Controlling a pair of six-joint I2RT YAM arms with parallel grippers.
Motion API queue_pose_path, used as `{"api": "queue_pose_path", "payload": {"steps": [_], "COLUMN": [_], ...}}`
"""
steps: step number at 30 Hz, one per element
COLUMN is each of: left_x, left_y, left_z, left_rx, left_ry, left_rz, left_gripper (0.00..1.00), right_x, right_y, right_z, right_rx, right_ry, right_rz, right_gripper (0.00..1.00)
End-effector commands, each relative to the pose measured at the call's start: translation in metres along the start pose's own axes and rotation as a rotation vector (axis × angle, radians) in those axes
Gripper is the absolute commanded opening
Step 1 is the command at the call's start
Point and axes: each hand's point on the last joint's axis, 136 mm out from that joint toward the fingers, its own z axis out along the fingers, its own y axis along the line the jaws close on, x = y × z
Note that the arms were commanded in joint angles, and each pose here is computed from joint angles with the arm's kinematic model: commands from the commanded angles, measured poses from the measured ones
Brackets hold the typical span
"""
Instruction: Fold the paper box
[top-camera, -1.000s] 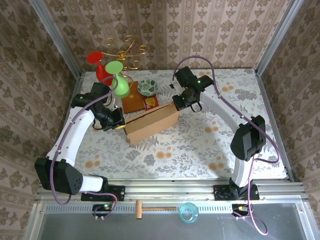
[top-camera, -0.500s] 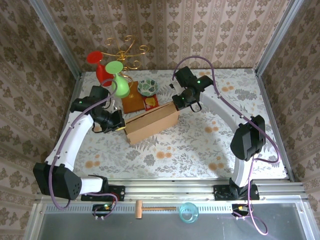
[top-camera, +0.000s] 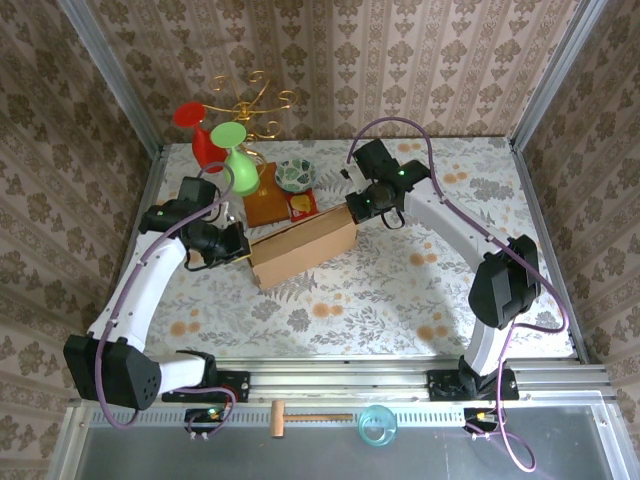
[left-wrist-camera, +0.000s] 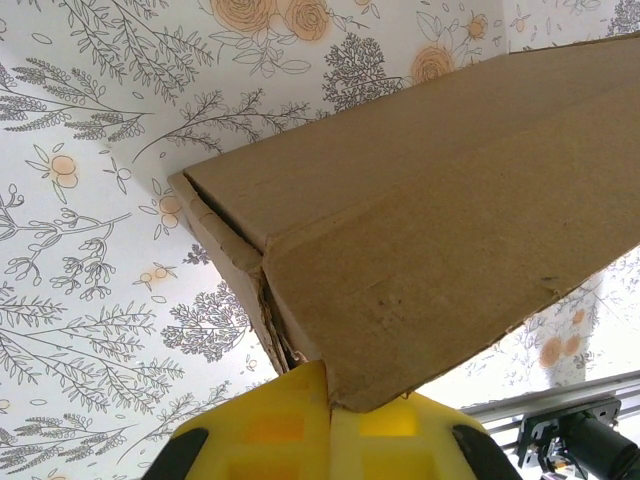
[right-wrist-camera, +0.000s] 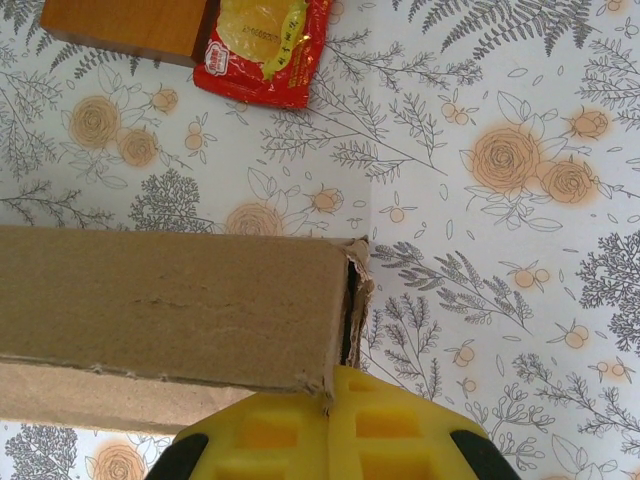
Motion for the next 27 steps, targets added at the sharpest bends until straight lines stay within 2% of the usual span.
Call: {"api": "queue_pose_path", "payload": {"steps": [1, 13, 20, 27], "left_x": [0.019, 0.026, 0.025, 0.024], "left_y": [0.018, 0.025, 0.026, 0.024], "left_z": [0.011, 0.02, 0.021, 0.023], "left_rx": [-0.061, -0.102, -0.117, -0.118], "left_ry": [0.068, 0.071, 0.063, 0.066], "left_rz": [-0.005, 0.026, 0.024, 0.023], "left_gripper": [0.0, 0.0, 0.0, 0.0], "right_x": [0.019, 0.02, 0.022, 0.027], "right_y": [0.002, 0.004, 0.007, 0.003], "right_z": [0.003, -0.003, -0.021, -0.048], "right_rx": [0.001, -0.007, -0.029, -0.114], "right_ry": [0.062, 0.067, 0.046, -0.009], "right_rz": [-0.006, 0.014, 0.079, 0.318], "right_gripper": [0.0, 0.0, 0.23, 0.49]}}
